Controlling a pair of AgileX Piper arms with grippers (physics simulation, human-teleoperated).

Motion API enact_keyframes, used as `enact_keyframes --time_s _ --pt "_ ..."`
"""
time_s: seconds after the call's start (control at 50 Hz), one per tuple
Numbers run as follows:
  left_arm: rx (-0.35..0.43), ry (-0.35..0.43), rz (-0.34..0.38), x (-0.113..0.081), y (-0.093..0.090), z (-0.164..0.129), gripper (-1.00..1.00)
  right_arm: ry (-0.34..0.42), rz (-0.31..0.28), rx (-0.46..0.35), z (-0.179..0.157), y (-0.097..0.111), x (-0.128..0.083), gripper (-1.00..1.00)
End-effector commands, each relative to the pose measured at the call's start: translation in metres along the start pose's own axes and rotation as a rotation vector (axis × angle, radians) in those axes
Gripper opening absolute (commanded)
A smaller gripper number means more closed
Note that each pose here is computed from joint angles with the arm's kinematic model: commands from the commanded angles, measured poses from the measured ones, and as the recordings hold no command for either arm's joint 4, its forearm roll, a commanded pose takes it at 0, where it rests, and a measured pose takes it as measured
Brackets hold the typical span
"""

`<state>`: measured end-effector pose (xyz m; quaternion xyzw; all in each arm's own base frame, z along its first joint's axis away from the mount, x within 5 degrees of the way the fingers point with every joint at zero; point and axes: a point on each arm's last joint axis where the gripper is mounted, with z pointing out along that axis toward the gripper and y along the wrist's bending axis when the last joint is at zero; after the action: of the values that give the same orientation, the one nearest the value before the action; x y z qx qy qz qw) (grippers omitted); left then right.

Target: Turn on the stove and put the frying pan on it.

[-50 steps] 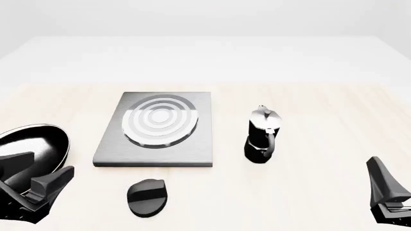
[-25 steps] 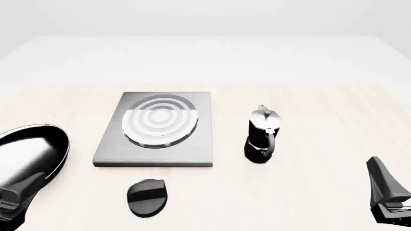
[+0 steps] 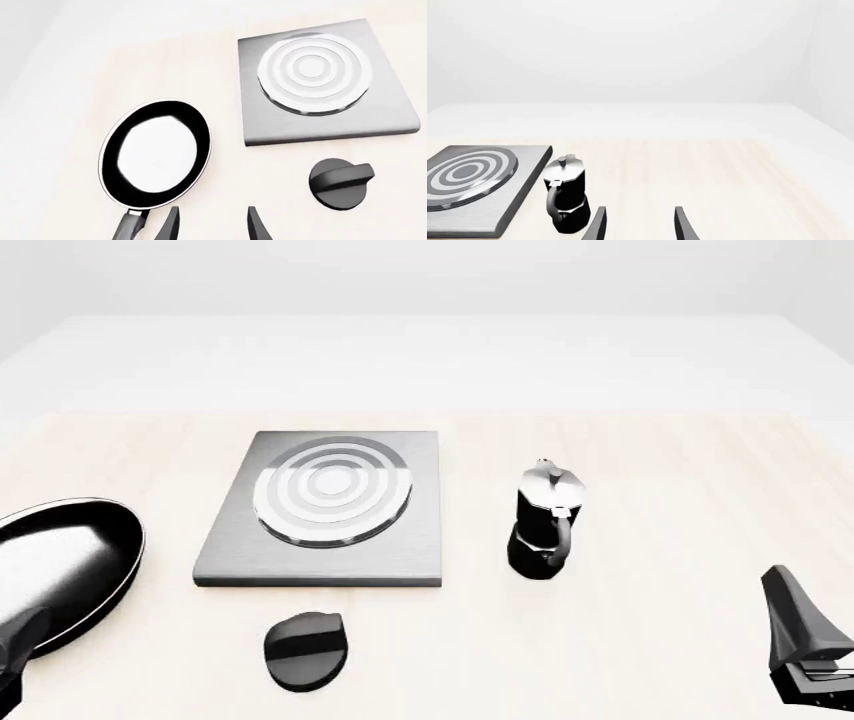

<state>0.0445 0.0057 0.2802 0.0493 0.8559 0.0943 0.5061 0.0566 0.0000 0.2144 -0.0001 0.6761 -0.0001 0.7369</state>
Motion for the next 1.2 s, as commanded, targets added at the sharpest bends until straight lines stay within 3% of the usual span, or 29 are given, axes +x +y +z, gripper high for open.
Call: enact_keyframes --time_s 0.02,0.3,0.48,0.5,0.78,1.1,1.2 --pt "-0.053 0.026 0.001 -0.001 0.004 0.002 1.0 0.0 0.0 0.0 0.0 0.0 0.0 1.0" --pt "-0.103 0.06 0.05 -0.013 0.011 0.008 1.0 0.0 0.0 0.0 0.0 0.0 0.0 1.0" --pt "-0.13 0.095 0.028 -0.023 0.018 0.011 1.0 0.0 0.0 0.0 0.0 0.0 0.0 1.0" --pt "-0.147 0.101 0.101 -0.021 0.018 0.009 1.0 0.0 0.0 0.0 0.0 0.0 0.0 1.0" --pt "-0.242 0.191 0.114 -0.039 0.04 0.016 1.0 0.0 0.0 0.0 0.0 0.0 0.0 1.0" --pt "-0.318 0.269 0.158 -0.038 0.06 0.031 1.0 0.0 0.0 0.0 0.0 0.0 0.0 1.0" --pt "-0.305 0.296 0.155 -0.036 0.065 0.043 1.0 0.0 0.0 0.0 0.0 0.0 0.0 1.0"
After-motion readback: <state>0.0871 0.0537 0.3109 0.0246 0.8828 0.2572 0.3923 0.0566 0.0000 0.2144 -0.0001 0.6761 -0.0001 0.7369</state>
